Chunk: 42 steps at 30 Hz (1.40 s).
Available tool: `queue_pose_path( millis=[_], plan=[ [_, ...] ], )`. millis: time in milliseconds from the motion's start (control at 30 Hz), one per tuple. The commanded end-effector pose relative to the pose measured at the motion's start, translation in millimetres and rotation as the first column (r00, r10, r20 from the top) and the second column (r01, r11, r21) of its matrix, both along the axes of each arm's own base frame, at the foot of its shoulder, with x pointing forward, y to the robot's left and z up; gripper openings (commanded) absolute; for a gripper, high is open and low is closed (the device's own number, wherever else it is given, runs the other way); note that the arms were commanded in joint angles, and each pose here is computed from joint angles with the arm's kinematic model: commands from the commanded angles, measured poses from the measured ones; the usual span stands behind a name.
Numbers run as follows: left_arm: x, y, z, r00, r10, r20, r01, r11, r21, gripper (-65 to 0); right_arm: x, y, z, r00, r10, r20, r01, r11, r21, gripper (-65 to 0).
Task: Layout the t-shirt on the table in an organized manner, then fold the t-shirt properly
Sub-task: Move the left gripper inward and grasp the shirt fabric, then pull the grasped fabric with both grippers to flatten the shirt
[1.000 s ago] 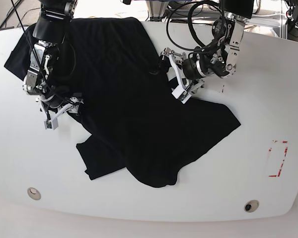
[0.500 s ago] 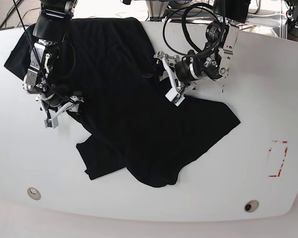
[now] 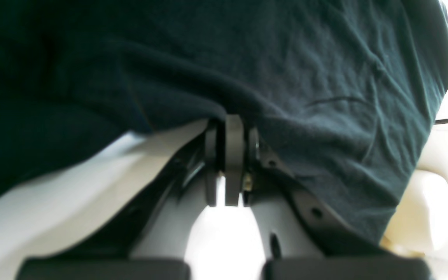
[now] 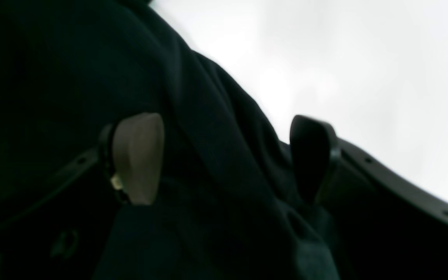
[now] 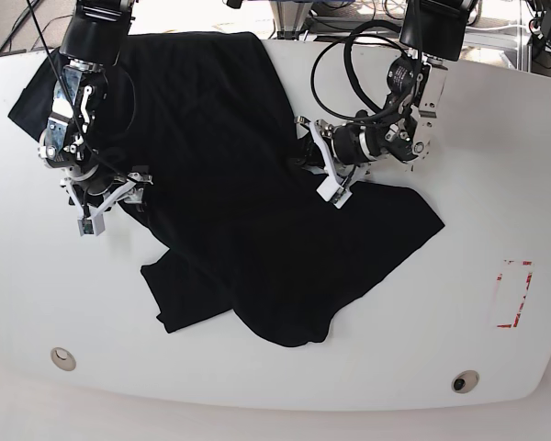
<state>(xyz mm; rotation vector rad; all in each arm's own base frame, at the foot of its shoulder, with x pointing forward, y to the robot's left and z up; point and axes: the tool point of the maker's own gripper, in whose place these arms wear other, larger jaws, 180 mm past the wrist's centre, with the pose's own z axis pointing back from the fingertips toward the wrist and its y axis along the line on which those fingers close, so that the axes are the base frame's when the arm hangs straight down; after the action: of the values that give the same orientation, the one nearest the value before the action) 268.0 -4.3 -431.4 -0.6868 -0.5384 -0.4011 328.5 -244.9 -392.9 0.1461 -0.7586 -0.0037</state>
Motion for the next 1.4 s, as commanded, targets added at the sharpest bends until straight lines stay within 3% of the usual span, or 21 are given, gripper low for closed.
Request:
queue_pose_path(
  millis=[0, 267, 567, 900, 1233, 1367],
  plan=[
    [0, 40, -19, 0.999, 0.018, -0.034, -0.012, 0.987, 0.16, -65.0, 11, -4, 26, 0.996, 0.013, 0.085, -0.01, 1.0, -0.028, -16.2],
    [19, 102, -14, 0.998, 0.057, -0.006, -0.053, 0.96, 0.275, -65.0, 17, 2, 51, 0.988, 0.032, 0.152, -0.025, 0.998, -0.053, -16.2],
    [30, 154, 8, 0.998, 0.035, 0.059, -0.056, 0.917, 0.394, -65.0, 62, 12, 63, 0.981, 0.001, 0.194, -0.005, 1.0, 0.023, -15.9],
    [49, 199, 38, 0.99, 0.028, 0.141, -0.093, 0.871, 0.482, -65.0, 112, 28, 52, 0.99, -0.007, 0.14, -0.012, 0.991, 0.135, -16.0],
    [60, 231, 60, 0.987, 0.083, 0.14, -0.146, 0.833, 0.534, -64.9, 141, 43, 37, 0.994, -0.042, 0.105, 0.016, 0.971, 0.239, -15.7],
    [63, 227, 69, 0.983, 0.069, 0.169, -0.15, 0.833, 0.532, -58.7, 148, 45, 26, 0.993, -0.071, 0.094, 0.042, 0.96, 0.278, -15.7]
  ],
)
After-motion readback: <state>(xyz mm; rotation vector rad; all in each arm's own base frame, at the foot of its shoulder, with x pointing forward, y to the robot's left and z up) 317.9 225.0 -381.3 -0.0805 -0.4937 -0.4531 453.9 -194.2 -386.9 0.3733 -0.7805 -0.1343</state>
